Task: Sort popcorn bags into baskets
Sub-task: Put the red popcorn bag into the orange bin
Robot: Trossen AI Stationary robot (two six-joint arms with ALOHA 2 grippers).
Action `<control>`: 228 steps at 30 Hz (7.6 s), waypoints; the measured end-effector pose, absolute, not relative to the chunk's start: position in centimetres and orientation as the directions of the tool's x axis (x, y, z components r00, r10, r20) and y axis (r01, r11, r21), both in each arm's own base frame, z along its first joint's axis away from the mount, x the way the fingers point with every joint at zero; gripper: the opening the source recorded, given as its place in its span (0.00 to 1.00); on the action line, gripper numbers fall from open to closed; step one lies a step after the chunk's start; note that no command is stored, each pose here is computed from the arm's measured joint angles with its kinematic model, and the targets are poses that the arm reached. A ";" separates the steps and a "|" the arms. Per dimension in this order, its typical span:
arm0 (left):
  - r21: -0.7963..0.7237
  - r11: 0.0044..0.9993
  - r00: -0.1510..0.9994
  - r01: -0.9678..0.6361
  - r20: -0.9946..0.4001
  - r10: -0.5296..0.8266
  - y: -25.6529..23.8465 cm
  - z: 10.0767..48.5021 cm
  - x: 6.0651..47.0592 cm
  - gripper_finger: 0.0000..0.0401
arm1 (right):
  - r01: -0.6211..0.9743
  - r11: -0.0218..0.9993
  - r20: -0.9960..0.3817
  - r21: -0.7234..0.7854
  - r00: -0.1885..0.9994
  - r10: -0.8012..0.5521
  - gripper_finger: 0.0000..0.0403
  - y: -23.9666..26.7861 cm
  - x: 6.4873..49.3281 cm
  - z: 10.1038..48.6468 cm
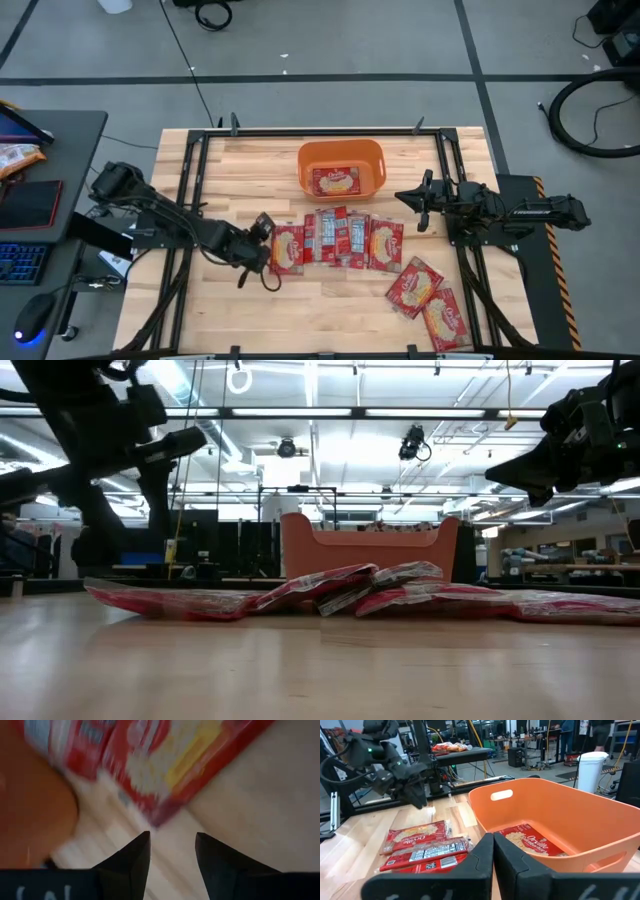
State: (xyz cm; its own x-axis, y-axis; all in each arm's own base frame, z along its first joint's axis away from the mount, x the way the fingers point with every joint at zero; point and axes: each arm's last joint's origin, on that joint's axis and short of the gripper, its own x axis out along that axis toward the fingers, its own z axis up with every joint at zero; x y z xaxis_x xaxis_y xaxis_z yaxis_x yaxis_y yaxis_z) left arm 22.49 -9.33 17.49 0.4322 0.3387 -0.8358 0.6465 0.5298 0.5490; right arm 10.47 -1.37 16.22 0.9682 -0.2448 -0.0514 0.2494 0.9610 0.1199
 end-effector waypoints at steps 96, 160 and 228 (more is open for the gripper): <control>0.074 0.729 0.482 -0.681 -0.704 0.522 6.1 20.2 40.1 0.10 | 0.245 0.962 -0.031 0.123 0.970 -0.243 0.04 -1.4 10.6 16.4; 0.530 0.488 0.264 0.693 -0.817 0.512 -7.5 11.5 31.5 0.32 | 0.243 0.962 -0.012 0.126 0.970 -0.243 0.04 -1.4 10.6 16.6; -0.378 0.914 0.316 -0.146 -0.894 -0.319 17.5 23.8 40.6 0.01 | 0.244 0.961 -0.006 0.127 0.969 -0.245 0.04 -1.4 10.6 16.7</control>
